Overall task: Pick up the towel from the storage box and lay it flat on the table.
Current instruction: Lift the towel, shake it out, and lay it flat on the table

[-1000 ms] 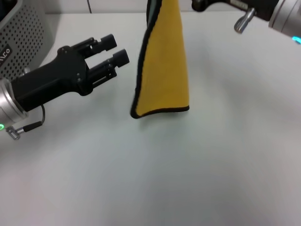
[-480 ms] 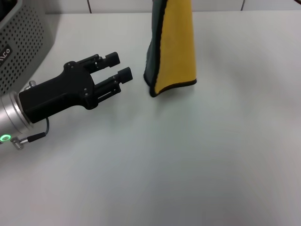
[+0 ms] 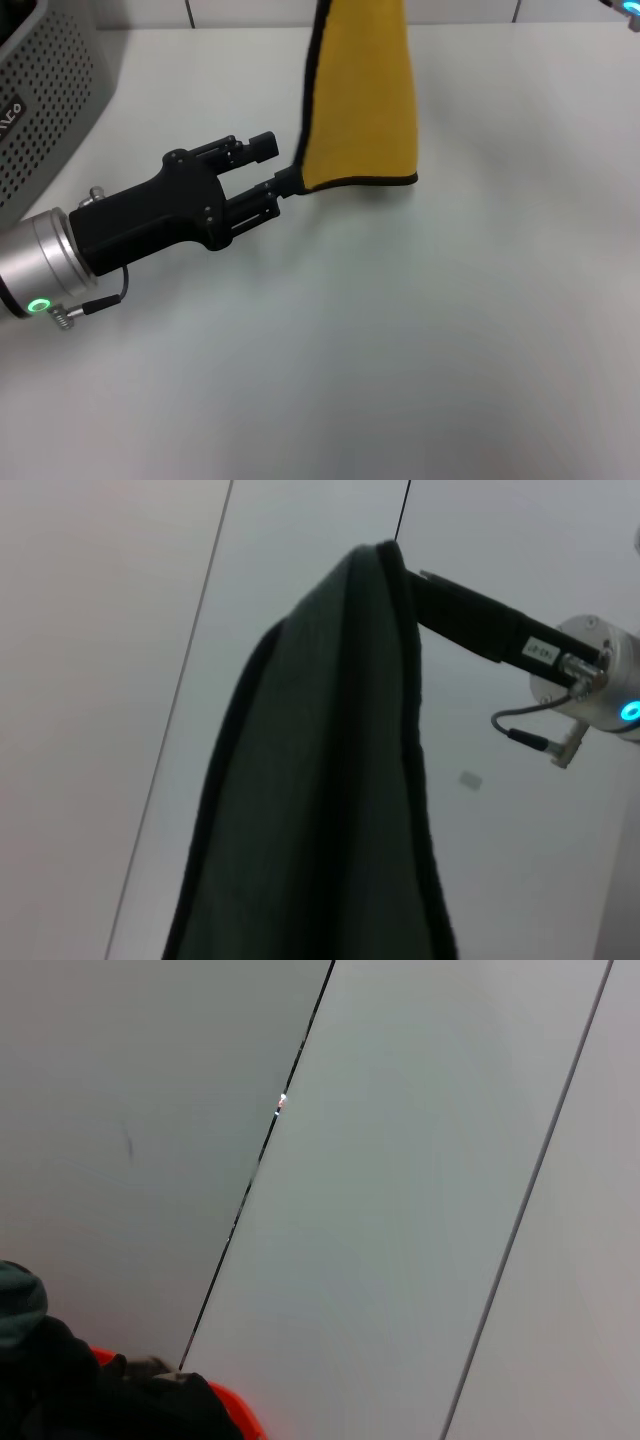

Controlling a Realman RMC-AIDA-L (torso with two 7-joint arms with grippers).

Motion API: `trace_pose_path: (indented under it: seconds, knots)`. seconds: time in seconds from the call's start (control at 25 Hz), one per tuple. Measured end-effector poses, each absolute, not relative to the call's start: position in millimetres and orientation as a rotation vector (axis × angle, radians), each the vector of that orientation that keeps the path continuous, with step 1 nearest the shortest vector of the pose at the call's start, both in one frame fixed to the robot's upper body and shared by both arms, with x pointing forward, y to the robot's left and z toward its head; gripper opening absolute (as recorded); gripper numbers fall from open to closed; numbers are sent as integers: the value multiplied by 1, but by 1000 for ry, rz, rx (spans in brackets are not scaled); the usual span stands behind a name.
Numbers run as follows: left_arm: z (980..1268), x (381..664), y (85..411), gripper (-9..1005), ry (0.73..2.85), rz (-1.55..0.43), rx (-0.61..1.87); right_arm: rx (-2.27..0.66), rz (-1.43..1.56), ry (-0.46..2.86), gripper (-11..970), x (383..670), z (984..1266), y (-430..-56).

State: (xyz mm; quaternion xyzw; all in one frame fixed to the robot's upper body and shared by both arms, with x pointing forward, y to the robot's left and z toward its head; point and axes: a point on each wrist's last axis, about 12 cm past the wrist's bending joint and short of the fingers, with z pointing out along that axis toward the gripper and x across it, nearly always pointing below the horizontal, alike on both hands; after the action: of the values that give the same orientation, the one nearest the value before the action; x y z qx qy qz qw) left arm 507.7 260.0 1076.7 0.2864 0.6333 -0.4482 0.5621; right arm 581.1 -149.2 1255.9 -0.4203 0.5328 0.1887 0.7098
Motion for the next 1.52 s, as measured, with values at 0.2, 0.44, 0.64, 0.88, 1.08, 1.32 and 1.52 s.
trace_pose_path:
  seconds: [0.2,0.44,0.64,0.88,1.08,1.32,1.52]
  knots:
    - [1072,507,257,547,1504,-1050,678,-941,431,1183,3,586,1255,-141]
    - [1068,509,255,546,1530,-1047,668,-950,447,1174,3,586,1256,-136]
    - [1066,511,253,542,1542,-1046,661,-954,455,1170,3,585,1256,-135]
    - [1065,512,252,538,1548,-1044,642,-955,458,1171,4,585,1255,-135]
    - [1062,512,251,533,1556,-1053,629,-953,468,1164,4,584,1257,-137]
    - [1062,512,252,527,1559,-1056,622,-952,476,1164,4,583,1256,-138]
    - [1062,511,252,461,1556,-1066,619,-951,476,1169,5,583,1254,-140]
